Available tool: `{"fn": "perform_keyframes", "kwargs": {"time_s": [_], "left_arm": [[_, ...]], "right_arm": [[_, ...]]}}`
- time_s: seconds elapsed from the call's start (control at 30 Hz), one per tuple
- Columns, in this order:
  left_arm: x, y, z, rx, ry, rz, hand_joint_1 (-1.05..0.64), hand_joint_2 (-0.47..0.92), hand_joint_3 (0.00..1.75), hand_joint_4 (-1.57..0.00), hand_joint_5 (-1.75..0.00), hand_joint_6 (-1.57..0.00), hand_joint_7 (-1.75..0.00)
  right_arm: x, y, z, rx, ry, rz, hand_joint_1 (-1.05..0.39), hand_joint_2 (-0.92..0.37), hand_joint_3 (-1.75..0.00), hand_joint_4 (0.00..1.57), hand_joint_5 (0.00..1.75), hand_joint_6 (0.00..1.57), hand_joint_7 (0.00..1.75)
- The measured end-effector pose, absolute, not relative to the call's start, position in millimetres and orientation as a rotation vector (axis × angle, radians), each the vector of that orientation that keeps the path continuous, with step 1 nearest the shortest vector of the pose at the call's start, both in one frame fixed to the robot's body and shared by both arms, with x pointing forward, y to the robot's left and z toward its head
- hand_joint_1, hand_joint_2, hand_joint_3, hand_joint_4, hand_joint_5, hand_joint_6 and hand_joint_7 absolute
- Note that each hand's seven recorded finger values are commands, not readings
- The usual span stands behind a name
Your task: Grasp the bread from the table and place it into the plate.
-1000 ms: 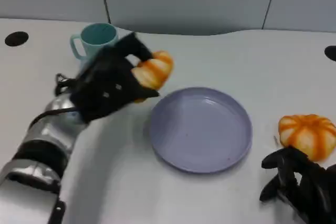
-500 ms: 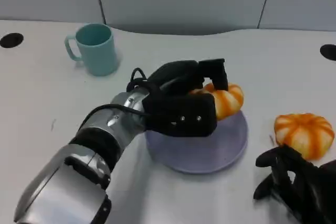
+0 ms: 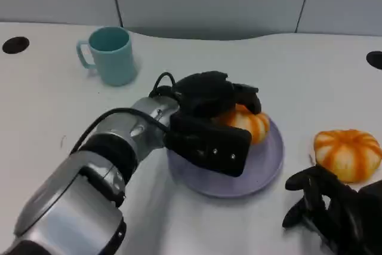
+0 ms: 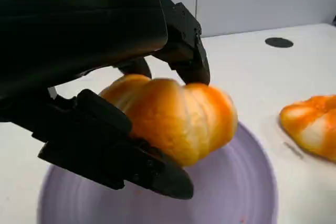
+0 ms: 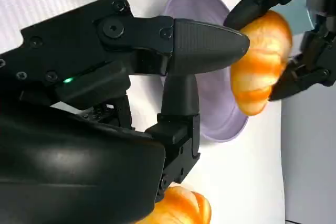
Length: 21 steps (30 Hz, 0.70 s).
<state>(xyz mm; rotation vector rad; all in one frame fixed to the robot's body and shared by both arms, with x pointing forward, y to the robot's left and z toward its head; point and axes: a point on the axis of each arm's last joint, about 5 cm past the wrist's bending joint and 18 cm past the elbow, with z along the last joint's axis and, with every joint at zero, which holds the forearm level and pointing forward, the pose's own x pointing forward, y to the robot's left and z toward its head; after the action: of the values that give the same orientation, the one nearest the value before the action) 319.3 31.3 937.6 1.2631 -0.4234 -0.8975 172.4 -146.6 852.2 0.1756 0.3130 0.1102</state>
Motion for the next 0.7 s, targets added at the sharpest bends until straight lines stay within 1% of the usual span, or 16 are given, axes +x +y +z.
{"fn": "perform_keyframes", "kwargs": {"time_s": [0.07,0.1,0.2,0.27,0.37,0.47,0.53,0.6,0.67,0.7], "left_arm": [[319.7,30.8,938.2,1.298,-0.426,-0.904,-0.88,0.92,0.37,0.0,-0.39,-0.18,-0.2],[319.8,30.7,938.0,1.309,-0.423,-0.905,-0.94,0.92,0.47,0.0,-0.26,-0.12,-0.17],[320.9,31.3,939.3,1.339,-0.414,-0.916,-1.03,0.92,0.62,0.0,-0.09,-0.06,-0.12],[322.2,32.3,941.3,1.351,-0.404,-0.928,-1.04,0.92,0.67,0.0,-0.05,-0.04,-0.11],[324.3,36.1,943.6,1.344,-0.378,-0.945,-1.05,0.92,0.67,-0.01,-0.04,-0.04,-0.11],[327.2,41.7,947.7,1.298,-0.367,-0.936,-1.04,0.92,0.67,-0.02,-0.05,-0.04,-0.11],[329.2,46.3,950.8,1.248,-0.364,-0.923,-0.97,0.92,0.64,-0.1,-0.09,-0.1,-0.12],[331.3,57.6,956.4,1.057,-0.389,-0.89,-0.95,0.92,0.63,-0.13,-0.11,-0.12,-0.13],[332.6,72.5,960.0,0.862,-0.412,-0.842,-0.92,0.92,0.59,-0.18,-0.14,-0.18,-0.14],[333.2,80.7,959.7,0.785,-0.399,-0.823,-0.9,0.92,0.58,-0.22,-0.17,-0.19,-0.14]], "right_arm": [[172.4,-146.7,852.1,0.177,0.313,0.111,-0.33,-0.92,-0.59,0.54,1.75,0.38,1.65],[172.4,-146.7,852.1,0.179,0.313,0.111,-0.32,-0.92,-0.59,0.54,1.75,0.38,1.65],[172.4,-147.1,852.1,0.182,0.313,0.11,-0.32,-0.92,-0.59,0.54,1.75,0.38,1.66],[172.6,-147.3,852.1,0.184,0.314,0.109,-0.32,-0.92,-0.6,0.54,1.75,0.39,1.66],[173.1,-147.5,851.9,0.183,0.315,0.111,-0.32,-0.92,-0.6,0.53,1.75,0.38,1.66],[173.8,-148.0,852.1,0.178,0.316,0.111,-0.32,-0.92,-0.6,0.53,1.75,0.38,1.65],[174.5,-148.2,852.4,0.176,0.316,0.112,-0.31,-0.92,-0.6,0.52,1.75,0.37,1.65],[175.3,-148.3,852.4,0.175,0.315,0.114,-0.31,-0.92,-0.6,0.52,1.75,0.37,1.65],[175.4,-149.5,852.3,0.174,0.315,0.109,-0.3,-0.92,-0.61,0.52,1.75,0.37,1.65],[175.5,-150.2,852.4,0.171,0.315,0.107,-0.3,-0.92,-0.61,0.53,1.75,0.37,1.65]]}}
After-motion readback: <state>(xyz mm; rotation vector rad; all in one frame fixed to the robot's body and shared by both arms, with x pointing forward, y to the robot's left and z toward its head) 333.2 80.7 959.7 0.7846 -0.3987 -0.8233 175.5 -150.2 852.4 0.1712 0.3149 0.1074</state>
